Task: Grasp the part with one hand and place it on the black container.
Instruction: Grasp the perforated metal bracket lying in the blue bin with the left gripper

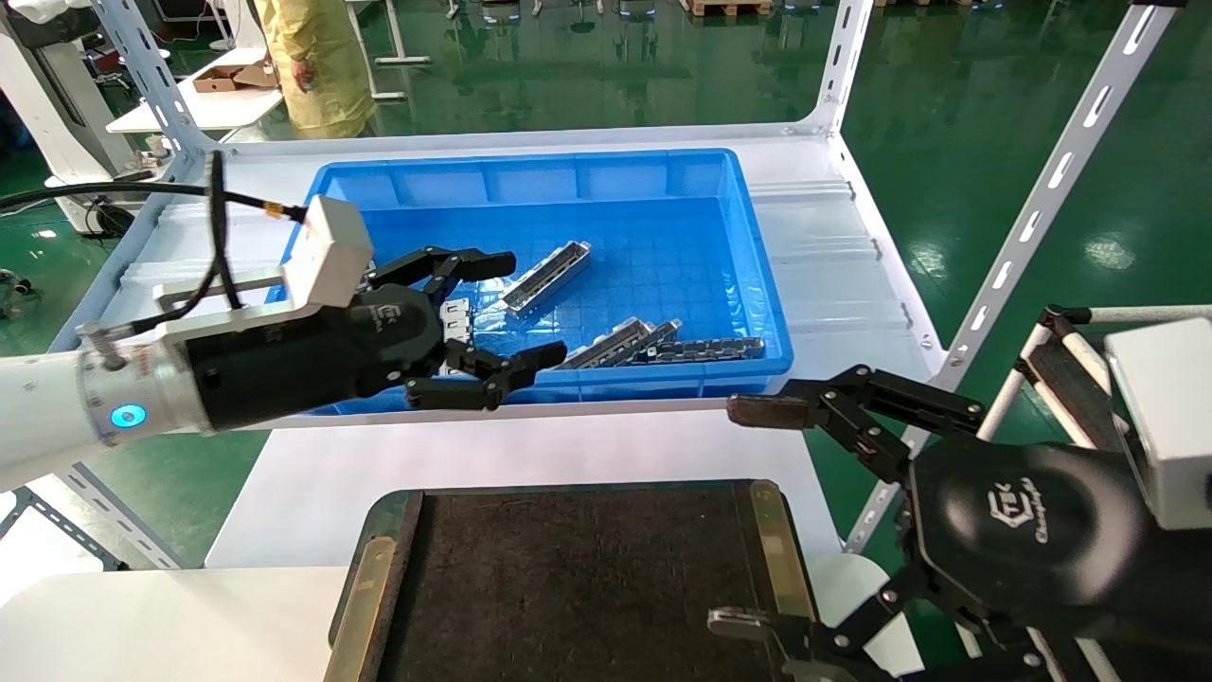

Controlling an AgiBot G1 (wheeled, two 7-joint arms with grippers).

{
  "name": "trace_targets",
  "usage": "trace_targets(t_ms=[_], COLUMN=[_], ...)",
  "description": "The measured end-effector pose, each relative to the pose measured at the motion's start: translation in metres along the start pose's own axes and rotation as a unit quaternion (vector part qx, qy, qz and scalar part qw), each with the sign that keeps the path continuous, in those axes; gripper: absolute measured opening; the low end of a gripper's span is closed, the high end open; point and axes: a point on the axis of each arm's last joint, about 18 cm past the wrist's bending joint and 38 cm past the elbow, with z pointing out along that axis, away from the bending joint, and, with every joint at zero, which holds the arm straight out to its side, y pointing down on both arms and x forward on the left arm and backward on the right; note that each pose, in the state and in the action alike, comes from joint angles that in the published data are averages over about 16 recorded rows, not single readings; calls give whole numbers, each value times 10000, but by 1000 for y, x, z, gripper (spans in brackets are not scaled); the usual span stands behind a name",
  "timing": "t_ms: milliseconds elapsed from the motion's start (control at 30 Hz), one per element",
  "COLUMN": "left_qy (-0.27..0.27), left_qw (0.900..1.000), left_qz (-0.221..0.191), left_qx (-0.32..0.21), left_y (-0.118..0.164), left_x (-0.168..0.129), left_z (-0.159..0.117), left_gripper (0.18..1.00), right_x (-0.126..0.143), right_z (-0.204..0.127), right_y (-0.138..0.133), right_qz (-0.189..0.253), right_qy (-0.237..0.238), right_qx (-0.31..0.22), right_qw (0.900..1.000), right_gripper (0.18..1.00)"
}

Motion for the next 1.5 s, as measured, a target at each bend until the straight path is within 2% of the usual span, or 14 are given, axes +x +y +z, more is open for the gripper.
trace_targets(t_ms=[467,833,1133,1500], left_qy=[-884,-1744,-2182,-2253], left_qw=[9950,9803,9681,9650], left_qz=[-84,-100,-128,-191], left_qx=[-446,-922,-1221,-1328], left_y=[30,49,62,72], left_x=[-46,-71,-77,-72], left_z=[50,80,97,107], left_gripper=[1001,1001,1001,978], right_x=[0,0,0,0], right_z=[0,0,0,0], right_y=[0,0,0,0], right_qz=[0,0,0,0], right_qy=[0,0,0,0], right_qx=[0,0,0,0], right_qw=[10000,10000,10000,10000], right_gripper=[1001,1001,1000,975])
